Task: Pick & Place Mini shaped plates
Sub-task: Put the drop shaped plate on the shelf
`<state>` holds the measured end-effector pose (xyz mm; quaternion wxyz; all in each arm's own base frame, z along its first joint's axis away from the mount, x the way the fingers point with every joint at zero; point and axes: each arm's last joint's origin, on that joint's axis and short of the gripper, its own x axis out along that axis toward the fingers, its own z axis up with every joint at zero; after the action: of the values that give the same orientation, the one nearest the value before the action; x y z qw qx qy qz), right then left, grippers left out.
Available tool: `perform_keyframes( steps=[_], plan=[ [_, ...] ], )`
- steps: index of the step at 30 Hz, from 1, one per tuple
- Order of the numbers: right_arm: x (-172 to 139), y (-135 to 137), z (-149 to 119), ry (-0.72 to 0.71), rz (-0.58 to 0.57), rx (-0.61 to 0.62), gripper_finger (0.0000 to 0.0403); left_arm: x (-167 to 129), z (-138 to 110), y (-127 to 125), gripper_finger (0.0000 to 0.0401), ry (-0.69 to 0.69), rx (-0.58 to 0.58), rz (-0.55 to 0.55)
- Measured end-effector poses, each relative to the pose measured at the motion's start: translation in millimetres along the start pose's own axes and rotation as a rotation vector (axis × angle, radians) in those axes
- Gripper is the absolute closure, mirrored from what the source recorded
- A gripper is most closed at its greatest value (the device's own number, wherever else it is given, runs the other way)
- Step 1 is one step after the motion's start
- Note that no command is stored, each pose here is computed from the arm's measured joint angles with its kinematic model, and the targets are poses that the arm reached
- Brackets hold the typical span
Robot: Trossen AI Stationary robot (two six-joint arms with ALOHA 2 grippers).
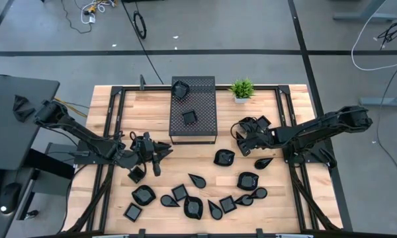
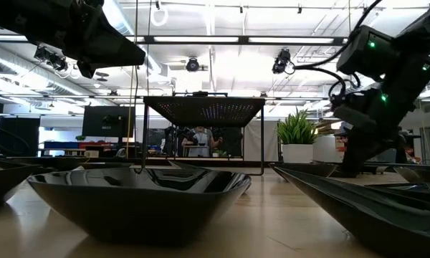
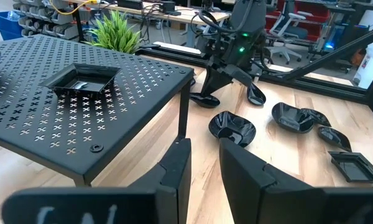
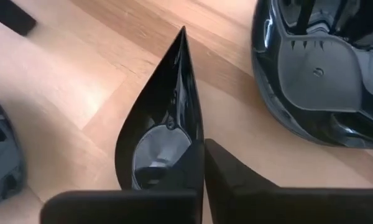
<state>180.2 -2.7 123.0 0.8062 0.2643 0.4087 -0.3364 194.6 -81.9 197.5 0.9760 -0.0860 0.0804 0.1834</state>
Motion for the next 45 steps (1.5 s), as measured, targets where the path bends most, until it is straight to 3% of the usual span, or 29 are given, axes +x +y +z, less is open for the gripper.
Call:
perform_keyframes(
  steps=[7,14,22,25,30,35,45],
  plan=[
    [-29.7,32.4,27.2,-0.049,0.078,-0.014,0.0399,0.0,0.0,0.0,0.0314,0.000,-0.004,0.000],
    [-75.0,62.1,74.3,-0.258,0.066,-0.049,0.0400,0.0,0.0,0.0,0.0314,0.000,-0.022,0.000],
    [-100.1,84.6,134.6,-0.623,0.366,-0.150,0.0399,0.0,0.1,0.2,0.0314,-0.002,-0.021,0.006],
    [-90.0,76.4,153.4,-0.667,0.375,-0.099,0.0399,0.0,0.1,0.2,0.0314,-0.003,-0.019,0.006],
    [-63.8,63.5,187.5,-0.594,0.256,0.002,0.0401,0.0,0.4,0.8,0.0314,-0.012,-0.017,0.030],
    [-43.3,59.1,221.4,-0.458,0.119,0.024,0.0401,-0.1,0.9,1.5,0.0314,-0.024,-0.018,0.055],
    [-14.3,53.2,245.3,-0.257,0.110,0.111,0.0393,-0.1,1.2,1.4,0.0314,-0.026,-0.024,0.054]
  ],
)
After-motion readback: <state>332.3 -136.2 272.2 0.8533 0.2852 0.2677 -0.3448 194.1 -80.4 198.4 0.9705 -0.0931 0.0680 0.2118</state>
